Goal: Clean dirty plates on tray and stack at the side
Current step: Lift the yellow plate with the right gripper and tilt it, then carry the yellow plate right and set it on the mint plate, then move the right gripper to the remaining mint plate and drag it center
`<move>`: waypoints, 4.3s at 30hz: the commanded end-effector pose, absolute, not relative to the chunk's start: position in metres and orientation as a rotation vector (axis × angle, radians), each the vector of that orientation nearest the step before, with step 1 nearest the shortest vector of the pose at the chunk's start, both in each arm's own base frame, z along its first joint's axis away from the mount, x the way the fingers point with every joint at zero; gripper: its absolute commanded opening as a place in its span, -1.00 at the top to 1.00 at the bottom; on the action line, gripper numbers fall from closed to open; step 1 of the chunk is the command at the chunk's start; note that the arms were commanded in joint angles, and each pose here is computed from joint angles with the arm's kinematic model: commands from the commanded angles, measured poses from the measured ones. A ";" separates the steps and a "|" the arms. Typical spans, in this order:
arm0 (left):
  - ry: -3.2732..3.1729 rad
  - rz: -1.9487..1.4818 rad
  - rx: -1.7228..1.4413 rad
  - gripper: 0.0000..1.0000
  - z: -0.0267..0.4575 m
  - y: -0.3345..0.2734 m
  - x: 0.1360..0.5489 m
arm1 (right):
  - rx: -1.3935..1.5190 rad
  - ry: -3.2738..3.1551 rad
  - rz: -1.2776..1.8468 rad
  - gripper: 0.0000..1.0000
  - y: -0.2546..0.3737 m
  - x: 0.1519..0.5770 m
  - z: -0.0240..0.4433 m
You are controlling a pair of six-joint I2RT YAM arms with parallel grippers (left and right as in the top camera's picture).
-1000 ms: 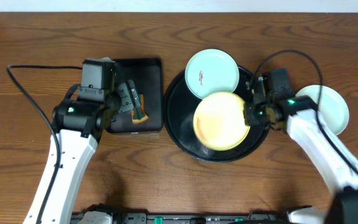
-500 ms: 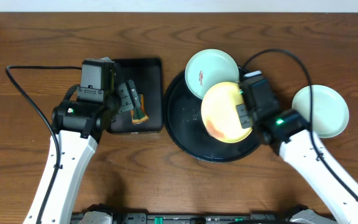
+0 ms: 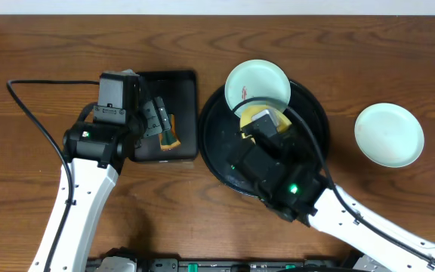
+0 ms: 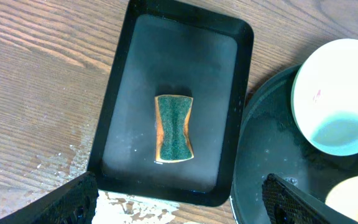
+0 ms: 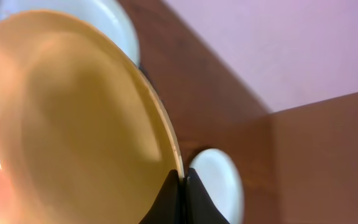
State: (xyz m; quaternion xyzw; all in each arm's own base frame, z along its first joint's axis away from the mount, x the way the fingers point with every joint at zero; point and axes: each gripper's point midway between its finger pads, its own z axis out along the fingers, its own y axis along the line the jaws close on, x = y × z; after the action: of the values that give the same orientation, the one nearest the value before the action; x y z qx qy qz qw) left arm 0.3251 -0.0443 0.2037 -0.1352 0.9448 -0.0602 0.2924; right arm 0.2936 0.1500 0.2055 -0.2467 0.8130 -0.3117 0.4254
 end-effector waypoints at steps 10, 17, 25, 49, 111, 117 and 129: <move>2.512 -0.156 -0.356 -0.71 0.207 -0.043 0.327 | -0.786 1.759 -1.098 0.98 0.159 0.276 0.252; 2.512 -0.156 -0.356 -0.72 0.207 -0.043 0.327 | -0.803 1.751 -1.098 0.98 0.162 0.275 0.252; 2.512 -0.156 -0.356 -0.72 0.207 -0.043 0.327 | -0.803 1.751 -1.098 0.98 0.162 0.275 0.252; 2.512 -0.156 -0.356 -0.72 0.207 -0.043 0.327 | -0.803 1.751 -1.097 0.98 0.162 0.275 0.252; 2.512 -0.156 -0.356 -0.72 0.207 -0.043 0.327 | 0.929 2.246 0.555 0.09 -0.141 0.339 0.153; 2.512 -0.156 -0.356 -0.72 0.207 -0.043 0.327 | 0.427 2.302 0.571 0.27 -0.037 0.360 0.196; 2.512 -0.156 -0.356 -0.72 0.207 -0.043 0.327 | -0.168 2.566 0.341 0.02 0.135 0.395 0.112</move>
State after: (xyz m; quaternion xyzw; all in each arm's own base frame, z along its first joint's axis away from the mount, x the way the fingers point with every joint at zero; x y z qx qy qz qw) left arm 0.3251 -0.0443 0.2037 -0.1352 0.9448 -0.0602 0.2924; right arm 0.3705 0.1417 0.1326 -0.0589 0.9416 0.1950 0.2682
